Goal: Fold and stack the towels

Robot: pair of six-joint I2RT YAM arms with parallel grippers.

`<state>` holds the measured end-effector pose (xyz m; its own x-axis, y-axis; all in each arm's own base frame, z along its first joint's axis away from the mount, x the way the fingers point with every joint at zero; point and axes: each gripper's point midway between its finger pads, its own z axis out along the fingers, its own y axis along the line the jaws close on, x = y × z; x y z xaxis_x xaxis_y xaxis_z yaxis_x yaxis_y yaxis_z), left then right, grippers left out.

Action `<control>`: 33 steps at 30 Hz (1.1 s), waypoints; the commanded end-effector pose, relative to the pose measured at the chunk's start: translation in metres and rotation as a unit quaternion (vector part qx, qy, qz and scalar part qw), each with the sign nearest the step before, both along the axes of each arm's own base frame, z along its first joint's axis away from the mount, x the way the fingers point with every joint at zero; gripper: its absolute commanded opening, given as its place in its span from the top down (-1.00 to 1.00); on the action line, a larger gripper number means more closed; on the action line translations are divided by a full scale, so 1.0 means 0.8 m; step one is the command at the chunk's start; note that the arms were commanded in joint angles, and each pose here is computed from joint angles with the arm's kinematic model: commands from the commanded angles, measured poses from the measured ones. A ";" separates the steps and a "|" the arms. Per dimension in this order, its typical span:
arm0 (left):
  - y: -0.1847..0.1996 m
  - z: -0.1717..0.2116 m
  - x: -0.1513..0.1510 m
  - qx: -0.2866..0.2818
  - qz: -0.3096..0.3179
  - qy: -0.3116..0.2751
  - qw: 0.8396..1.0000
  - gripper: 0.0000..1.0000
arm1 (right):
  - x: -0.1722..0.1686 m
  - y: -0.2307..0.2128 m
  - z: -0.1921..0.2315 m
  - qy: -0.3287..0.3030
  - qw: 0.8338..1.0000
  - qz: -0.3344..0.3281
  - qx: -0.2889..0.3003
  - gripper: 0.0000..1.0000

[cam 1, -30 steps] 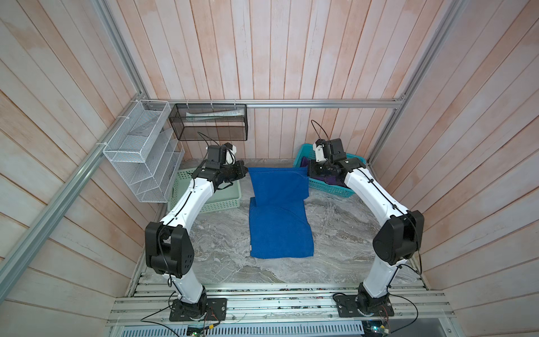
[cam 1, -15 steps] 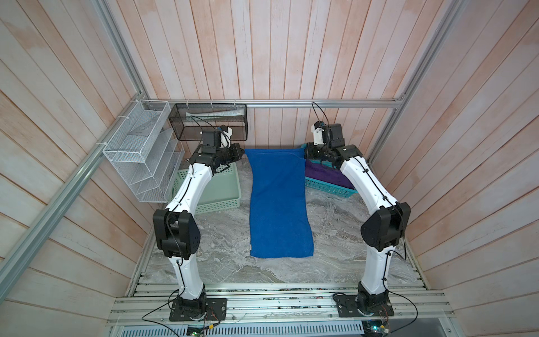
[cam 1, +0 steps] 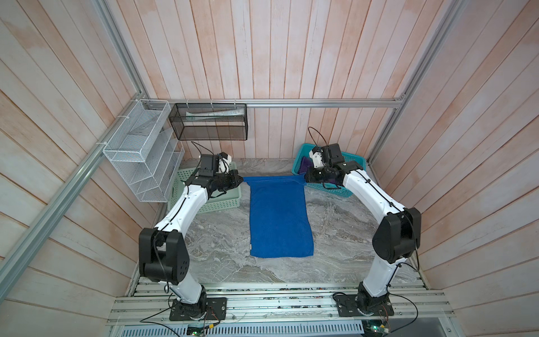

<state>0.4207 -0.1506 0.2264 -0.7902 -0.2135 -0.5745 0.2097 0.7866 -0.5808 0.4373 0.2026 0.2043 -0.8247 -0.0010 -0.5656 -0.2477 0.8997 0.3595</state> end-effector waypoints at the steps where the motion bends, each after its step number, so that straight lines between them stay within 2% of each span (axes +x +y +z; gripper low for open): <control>1: -0.005 -0.010 -0.041 0.003 -0.011 0.003 1.000 1.00 | -0.045 -0.006 -0.004 0.021 1.000 -0.007 0.009 1.00; 7: -0.017 -0.076 -0.118 -0.008 -0.018 0.067 0.998 1.00 | -0.117 -0.013 -0.052 0.068 0.997 -0.015 0.023 1.00; 12: -0.027 -0.125 -0.165 -0.019 -0.025 0.117 0.993 1.00 | -0.158 -0.022 -0.087 0.105 0.994 -0.020 0.021 1.00; 16: -0.027 -0.127 -0.179 -0.018 -0.024 0.122 0.992 1.00 | -0.172 -0.023 -0.084 0.108 0.994 -0.017 0.022 1.00; 21: -0.023 -0.091 -0.178 -0.015 -0.020 0.098 0.995 1.00 | -0.177 -0.025 -0.061 0.094 0.995 -0.018 0.015 1.00; 24: -0.021 -0.082 -0.187 -0.012 -0.019 0.094 0.995 1.00 | -0.193 -0.024 -0.062 0.101 0.995 -0.016 0.014 1.00; 27: -0.021 -0.097 -0.207 -0.005 -0.023 0.113 0.993 1.00 | -0.220 -0.023 -0.085 0.127 0.992 -0.012 0.021 1.00; 33: -0.025 -0.184 -0.264 -0.004 -0.023 0.185 0.982 1.00 | -0.275 -0.031 -0.167 0.195 0.980 -0.014 0.038 1.00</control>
<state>0.2272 -0.1752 0.1121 -0.9330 -0.1555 -0.3246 0.0973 0.7593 -0.6435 0.2352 0.1774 0.0945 -0.9596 0.0364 -0.2789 -0.1000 0.8828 0.4590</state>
